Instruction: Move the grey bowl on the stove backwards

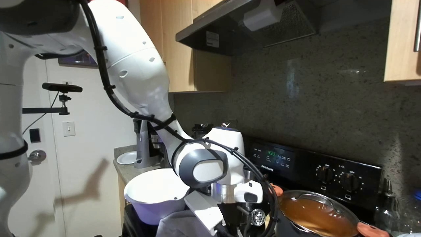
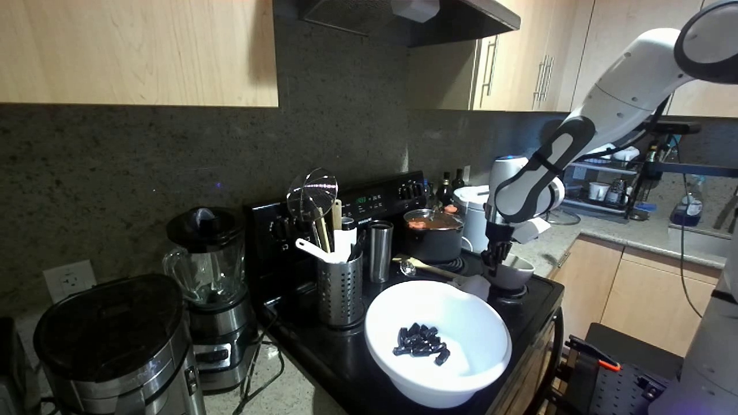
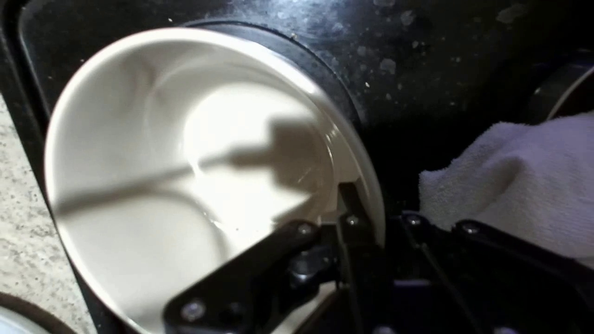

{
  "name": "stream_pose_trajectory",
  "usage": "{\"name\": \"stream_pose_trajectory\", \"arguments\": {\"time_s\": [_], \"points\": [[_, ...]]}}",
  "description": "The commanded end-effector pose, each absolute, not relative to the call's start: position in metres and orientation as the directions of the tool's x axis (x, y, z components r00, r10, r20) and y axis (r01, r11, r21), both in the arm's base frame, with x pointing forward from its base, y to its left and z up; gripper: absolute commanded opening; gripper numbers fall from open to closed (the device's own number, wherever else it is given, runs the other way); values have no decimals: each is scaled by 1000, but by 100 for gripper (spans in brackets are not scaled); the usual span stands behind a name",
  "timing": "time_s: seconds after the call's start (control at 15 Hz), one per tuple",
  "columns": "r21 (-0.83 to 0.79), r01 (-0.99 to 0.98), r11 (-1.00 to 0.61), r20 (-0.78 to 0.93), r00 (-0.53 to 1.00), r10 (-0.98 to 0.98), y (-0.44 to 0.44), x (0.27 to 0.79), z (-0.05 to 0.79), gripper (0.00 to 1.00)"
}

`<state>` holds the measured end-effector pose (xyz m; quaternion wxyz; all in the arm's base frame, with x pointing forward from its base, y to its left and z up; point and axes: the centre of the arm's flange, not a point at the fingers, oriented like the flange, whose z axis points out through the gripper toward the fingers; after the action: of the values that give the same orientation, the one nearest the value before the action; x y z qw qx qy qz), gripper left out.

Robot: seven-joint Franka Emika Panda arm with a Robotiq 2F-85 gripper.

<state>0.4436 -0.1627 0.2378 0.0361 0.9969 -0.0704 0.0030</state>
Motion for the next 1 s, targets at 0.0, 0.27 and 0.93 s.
{"name": "stream_pose_trajectory", "arguments": {"time_s": [0.0,0.27,0.93], "points": [[104,-164,-981,11,986,-164,-130,452,291,3],[130,-162,-978,8,987,-162,-92,461,330,3],[154,-21,-988,61,998,-11,24,468,381,3]]}}
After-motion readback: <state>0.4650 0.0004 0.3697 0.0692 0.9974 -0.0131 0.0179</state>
